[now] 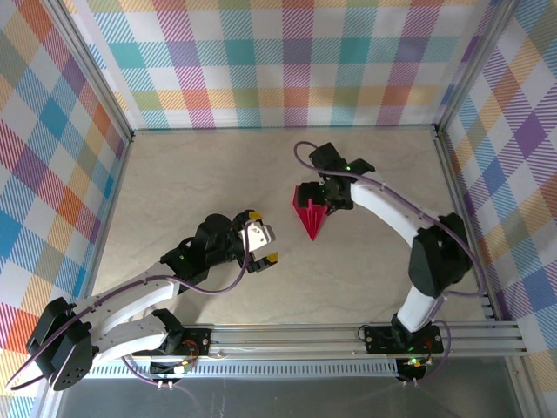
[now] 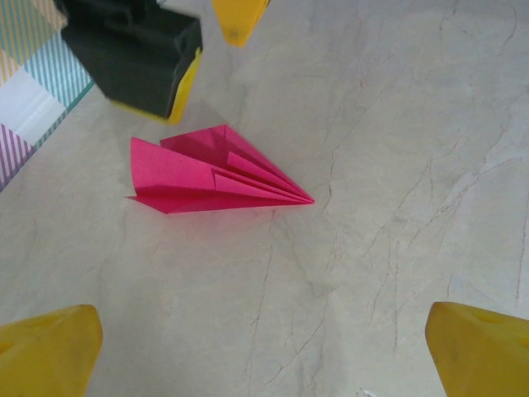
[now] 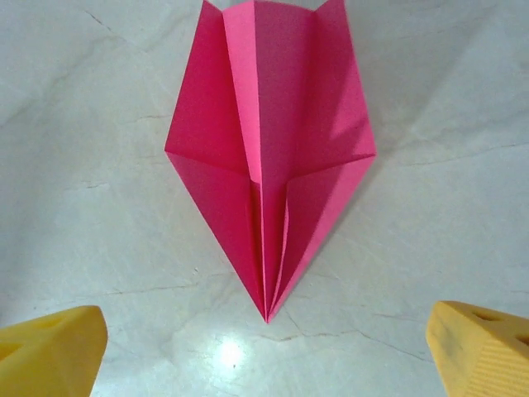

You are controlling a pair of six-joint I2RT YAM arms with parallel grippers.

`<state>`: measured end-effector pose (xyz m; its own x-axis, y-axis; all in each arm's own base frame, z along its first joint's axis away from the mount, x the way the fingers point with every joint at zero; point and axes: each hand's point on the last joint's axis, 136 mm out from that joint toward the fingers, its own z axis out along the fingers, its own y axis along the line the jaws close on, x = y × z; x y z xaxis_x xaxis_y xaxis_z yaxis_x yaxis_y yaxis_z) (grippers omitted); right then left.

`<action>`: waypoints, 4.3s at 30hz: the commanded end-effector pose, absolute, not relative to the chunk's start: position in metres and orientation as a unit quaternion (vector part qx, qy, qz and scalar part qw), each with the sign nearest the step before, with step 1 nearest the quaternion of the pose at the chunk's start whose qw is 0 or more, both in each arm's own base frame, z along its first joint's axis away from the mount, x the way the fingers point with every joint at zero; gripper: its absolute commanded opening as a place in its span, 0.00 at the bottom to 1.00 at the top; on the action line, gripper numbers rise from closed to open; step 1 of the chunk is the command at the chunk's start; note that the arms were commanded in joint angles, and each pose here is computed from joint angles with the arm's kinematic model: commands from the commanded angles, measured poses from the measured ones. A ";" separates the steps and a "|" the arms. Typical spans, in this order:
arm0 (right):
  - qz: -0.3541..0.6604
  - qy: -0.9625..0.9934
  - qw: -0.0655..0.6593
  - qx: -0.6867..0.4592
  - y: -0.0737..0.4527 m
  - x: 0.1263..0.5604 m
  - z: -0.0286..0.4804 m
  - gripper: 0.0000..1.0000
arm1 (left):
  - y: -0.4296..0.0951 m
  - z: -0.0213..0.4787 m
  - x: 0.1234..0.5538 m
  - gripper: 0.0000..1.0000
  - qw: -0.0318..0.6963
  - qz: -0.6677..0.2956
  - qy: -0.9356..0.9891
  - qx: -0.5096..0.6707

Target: Fold a paper plane with a square sheet of paper (fold left side to right side)

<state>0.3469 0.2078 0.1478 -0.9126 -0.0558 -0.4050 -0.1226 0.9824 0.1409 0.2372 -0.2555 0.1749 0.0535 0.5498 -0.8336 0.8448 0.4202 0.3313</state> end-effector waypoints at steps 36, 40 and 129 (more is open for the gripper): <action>-0.062 0.804 0.591 0.021 0.017 0.360 0.147 0.99 | -0.265 0.174 0.240 1.00 0.504 -0.151 0.669 0.526; -0.060 0.798 0.599 -0.002 0.022 0.371 0.134 0.99 | -0.265 0.174 0.240 1.00 0.504 -0.150 0.669 0.525; -0.002 0.820 0.571 0.030 0.000 0.396 0.093 0.99 | 0.004 0.083 0.396 1.00 0.569 0.014 0.819 -0.076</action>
<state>0.3916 0.0000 0.0852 -0.3671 0.0325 -0.9296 0.0523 0.9985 0.0142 0.4022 0.0068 0.0951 -0.2928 -0.0643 -0.9540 -0.1467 0.9889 -0.0217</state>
